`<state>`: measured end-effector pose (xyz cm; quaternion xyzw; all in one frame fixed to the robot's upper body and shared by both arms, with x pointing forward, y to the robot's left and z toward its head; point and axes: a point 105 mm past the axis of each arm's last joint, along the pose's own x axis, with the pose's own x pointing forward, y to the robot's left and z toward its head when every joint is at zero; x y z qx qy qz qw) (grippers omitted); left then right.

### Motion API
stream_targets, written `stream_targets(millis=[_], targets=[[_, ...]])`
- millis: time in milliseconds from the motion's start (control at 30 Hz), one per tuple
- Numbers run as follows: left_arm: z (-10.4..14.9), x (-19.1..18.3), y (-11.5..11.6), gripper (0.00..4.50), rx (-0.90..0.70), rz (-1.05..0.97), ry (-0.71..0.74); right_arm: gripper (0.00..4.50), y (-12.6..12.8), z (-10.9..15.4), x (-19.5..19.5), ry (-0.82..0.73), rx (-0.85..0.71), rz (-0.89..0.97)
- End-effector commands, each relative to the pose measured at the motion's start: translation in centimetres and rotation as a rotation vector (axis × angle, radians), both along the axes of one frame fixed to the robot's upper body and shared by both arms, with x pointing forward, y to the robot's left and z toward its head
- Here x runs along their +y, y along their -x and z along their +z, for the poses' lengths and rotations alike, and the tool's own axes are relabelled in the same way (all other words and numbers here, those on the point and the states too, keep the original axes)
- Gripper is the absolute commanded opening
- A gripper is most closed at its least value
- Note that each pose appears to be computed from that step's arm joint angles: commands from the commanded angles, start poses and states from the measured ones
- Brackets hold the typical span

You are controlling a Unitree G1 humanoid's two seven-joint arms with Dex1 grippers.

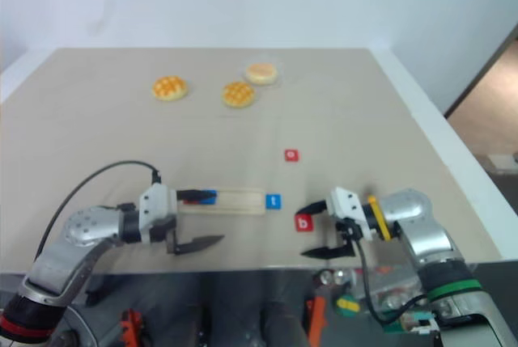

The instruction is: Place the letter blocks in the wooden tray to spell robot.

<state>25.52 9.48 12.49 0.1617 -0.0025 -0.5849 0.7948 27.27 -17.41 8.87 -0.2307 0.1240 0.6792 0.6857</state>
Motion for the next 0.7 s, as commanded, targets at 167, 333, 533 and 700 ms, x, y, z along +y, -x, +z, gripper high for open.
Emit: stream_targets(millis=[167, 333, 533, 700], targets=[[1.8, -0.6, 0.5, 4.50, -0.032, -0.081, 0.045, 4.23, -0.4, 0.5, -0.5, -0.045, -0.020, -0.114], [2.0, -0.7, 1.1, 4.50, -0.024, -0.159, 0.043, 4.23, -0.6, 0.3, -0.7, -0.040, -0.020, -0.134], [2.0, -0.7, 1.1, 4.50, -0.017, -0.190, 0.037, 4.23, -0.4, 0.2, -0.6, -0.054, -0.011, -0.147], [1.8, -0.7, 1.1, 4.50, -0.016, -0.195, 0.028, 4.23, 0.0, 0.4, -0.1, -0.094, 0.018, -0.167]])
